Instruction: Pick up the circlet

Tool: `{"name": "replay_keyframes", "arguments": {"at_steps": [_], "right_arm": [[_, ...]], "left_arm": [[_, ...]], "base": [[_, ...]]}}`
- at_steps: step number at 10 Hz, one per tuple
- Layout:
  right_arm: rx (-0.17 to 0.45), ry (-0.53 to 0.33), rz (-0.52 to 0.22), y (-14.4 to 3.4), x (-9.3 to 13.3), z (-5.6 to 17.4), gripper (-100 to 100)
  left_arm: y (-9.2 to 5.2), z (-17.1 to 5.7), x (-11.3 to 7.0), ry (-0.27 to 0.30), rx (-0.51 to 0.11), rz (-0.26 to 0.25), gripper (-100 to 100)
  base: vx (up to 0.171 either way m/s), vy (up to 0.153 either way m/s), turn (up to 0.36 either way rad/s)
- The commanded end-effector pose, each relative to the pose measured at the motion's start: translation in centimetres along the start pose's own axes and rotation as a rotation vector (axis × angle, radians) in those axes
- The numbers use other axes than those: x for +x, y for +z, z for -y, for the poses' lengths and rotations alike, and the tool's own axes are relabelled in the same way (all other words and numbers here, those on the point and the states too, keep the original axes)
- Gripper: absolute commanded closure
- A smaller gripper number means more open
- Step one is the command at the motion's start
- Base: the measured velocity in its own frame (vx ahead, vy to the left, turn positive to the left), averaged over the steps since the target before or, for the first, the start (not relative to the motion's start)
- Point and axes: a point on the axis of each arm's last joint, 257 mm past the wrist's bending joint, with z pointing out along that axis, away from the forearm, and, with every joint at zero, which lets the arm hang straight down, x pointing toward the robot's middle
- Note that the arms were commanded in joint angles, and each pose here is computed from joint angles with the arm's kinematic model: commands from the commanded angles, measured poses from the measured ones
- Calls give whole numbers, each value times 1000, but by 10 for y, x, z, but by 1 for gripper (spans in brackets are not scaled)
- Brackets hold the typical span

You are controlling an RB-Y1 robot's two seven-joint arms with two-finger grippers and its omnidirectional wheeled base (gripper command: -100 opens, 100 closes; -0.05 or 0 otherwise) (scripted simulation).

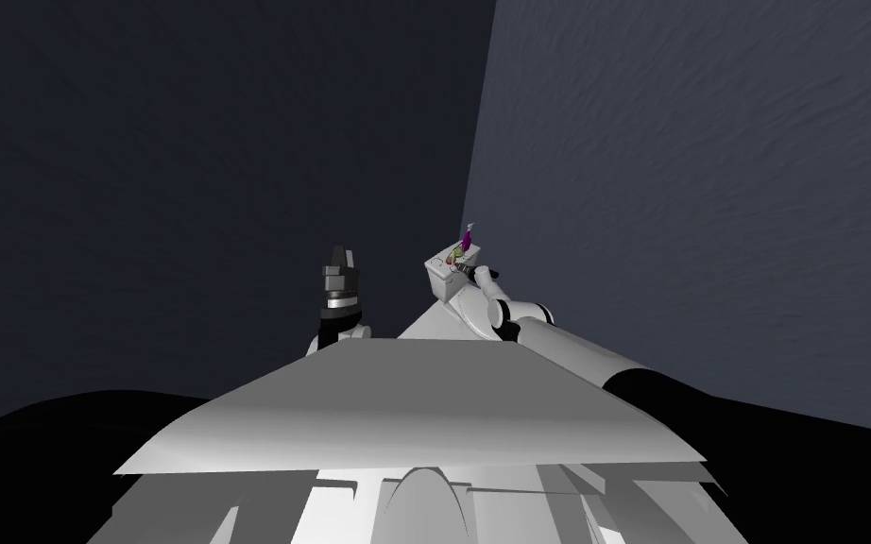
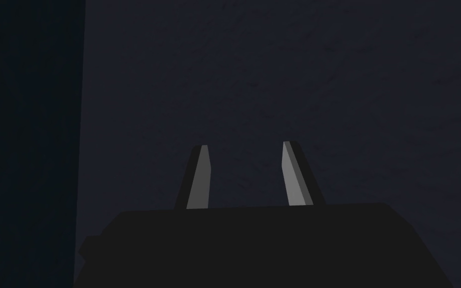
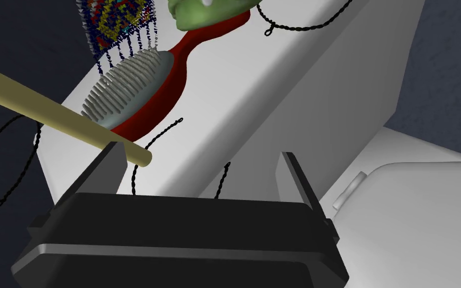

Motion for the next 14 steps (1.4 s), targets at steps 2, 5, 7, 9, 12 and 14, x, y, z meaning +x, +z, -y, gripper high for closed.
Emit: {"name": "replay_keyframes", "arguments": {"at_steps": [2, 5, 7, 9, 12, 14], "right_arm": [[2, 41, 20, 1, -9, 1, -100], [1, 84, 46, 1, -21, 1, -100], [0, 84, 50, 2, -23, 0, -100], [-23, 103, 33, 1, -21, -9, -100], [-63, 130, 3, -1, -17, -26, -100], [-67, 138, 2, -1, -19, -26, -100]], "left_arm": [[0, 0, 0, 0, 0, 0, 0], [0, 0, 0, 0, 0, 0, 0], [0, 0, 0, 0, 0, 0, 0], [0, 0, 0, 0, 0, 0, 0], [0, 0, 0, 0, 0, 0, 0], [0, 0, 0, 0, 0, 0, 0]], "base": [[1, 2, -12], [2, 12, -18], [0, 3, -1], [3, -16, 119], [5, -60, 193], [-1, -46, 151]]}}
